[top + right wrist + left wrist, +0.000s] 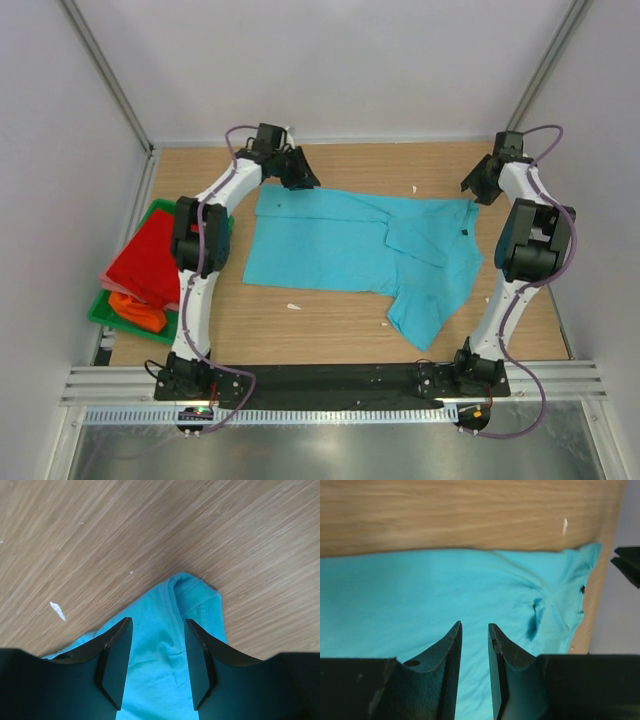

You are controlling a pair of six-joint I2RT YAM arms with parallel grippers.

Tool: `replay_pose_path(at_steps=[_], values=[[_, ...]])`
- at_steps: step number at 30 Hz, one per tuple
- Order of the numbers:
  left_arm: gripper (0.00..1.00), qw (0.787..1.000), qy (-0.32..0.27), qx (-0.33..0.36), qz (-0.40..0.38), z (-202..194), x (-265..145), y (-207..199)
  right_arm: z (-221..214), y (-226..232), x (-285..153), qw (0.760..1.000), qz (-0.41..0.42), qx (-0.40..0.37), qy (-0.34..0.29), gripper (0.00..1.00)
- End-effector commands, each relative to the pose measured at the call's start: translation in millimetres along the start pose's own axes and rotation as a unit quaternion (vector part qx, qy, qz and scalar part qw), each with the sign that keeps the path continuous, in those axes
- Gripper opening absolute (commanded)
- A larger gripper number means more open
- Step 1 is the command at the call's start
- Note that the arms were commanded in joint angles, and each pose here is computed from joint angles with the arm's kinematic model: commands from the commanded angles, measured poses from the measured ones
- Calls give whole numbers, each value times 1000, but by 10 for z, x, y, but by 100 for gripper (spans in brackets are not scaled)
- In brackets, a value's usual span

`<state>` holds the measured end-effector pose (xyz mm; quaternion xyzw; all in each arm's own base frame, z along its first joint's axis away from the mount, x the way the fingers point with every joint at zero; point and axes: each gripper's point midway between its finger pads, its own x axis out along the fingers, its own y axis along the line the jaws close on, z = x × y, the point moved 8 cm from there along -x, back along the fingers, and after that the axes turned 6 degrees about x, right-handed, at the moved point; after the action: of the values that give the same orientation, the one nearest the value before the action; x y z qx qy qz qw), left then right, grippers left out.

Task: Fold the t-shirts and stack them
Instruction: Fold the tshirt

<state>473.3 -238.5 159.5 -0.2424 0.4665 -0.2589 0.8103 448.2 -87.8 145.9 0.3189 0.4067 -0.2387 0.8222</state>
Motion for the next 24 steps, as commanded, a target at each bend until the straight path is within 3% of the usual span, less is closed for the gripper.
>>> replay_pose_path(at_steps=[1, 10, 13, 14, 16, 20, 24], values=[[28, 1000, 15, -1, 17, -10, 73, 214, 131, 29, 47, 1000, -4, -9, -18, 52], [25, 996, 22, -70, 53, -25, 113, 726, 29, 20, 436, 1000, 10, 0, 4, 37], [25, 994, 20, -83, 67, -27, 111, 871, 42, 18, 566, 1000, 8, 0, -2, 20], [25, 994, 20, -86, 71, -28, 117, 910, 83, 33, 576, 1000, 8, -1, -11, 8], [24, 992, 21, -100, 76, -19, 122, 1008, 146, 14, 666, 999, -5, -1, -40, 2], [24, 989, 26, -122, 85, -23, 169, 1231, 277, 75, 851, 997, 10, -3, -74, 1], [24, 987, 33, -133, 88, -50, 249, 1385, 334, 197, 1082, 997, 29, -3, -68, 1]])
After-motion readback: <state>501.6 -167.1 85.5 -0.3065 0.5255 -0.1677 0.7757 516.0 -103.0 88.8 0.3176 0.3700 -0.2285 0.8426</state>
